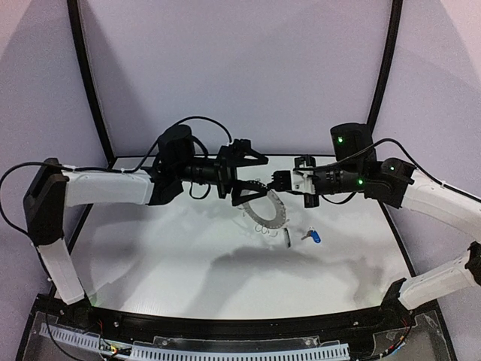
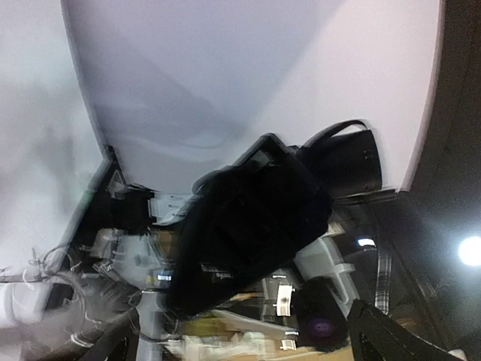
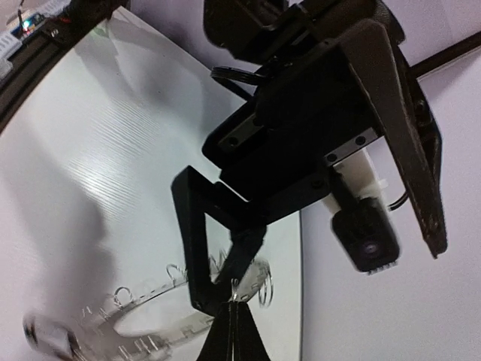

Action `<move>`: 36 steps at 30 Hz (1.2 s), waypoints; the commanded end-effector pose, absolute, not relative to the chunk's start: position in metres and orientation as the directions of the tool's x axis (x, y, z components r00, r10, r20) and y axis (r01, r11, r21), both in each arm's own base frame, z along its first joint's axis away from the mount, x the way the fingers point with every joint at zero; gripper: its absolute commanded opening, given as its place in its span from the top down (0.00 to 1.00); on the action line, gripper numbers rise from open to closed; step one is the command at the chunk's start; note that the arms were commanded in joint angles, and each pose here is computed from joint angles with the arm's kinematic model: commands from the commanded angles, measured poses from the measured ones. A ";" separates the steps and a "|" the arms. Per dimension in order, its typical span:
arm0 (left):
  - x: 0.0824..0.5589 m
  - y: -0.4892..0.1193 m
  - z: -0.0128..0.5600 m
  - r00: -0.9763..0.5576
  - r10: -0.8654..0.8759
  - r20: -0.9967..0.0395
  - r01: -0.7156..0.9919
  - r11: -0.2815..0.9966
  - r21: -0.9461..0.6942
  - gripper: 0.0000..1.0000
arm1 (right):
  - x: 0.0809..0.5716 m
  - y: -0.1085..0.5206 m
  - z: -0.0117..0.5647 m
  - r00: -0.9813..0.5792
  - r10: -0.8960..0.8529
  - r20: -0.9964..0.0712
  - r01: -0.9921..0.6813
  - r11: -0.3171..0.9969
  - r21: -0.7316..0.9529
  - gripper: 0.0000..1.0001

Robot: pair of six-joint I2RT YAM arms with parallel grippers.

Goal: Put the keys on the keyring

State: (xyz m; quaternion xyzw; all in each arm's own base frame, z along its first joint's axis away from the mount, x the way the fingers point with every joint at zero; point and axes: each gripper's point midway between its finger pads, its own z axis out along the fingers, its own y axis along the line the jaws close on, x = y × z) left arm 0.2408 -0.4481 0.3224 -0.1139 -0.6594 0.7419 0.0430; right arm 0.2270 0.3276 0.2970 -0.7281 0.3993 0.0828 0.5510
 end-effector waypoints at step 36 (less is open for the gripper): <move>0.201 -0.397 0.306 -0.204 0.409 -0.889 0.975 0.001 -0.223 0.35 | 0.194 0.362 0.316 -0.071 -0.369 -0.927 -0.996 -0.025 0.087 1.00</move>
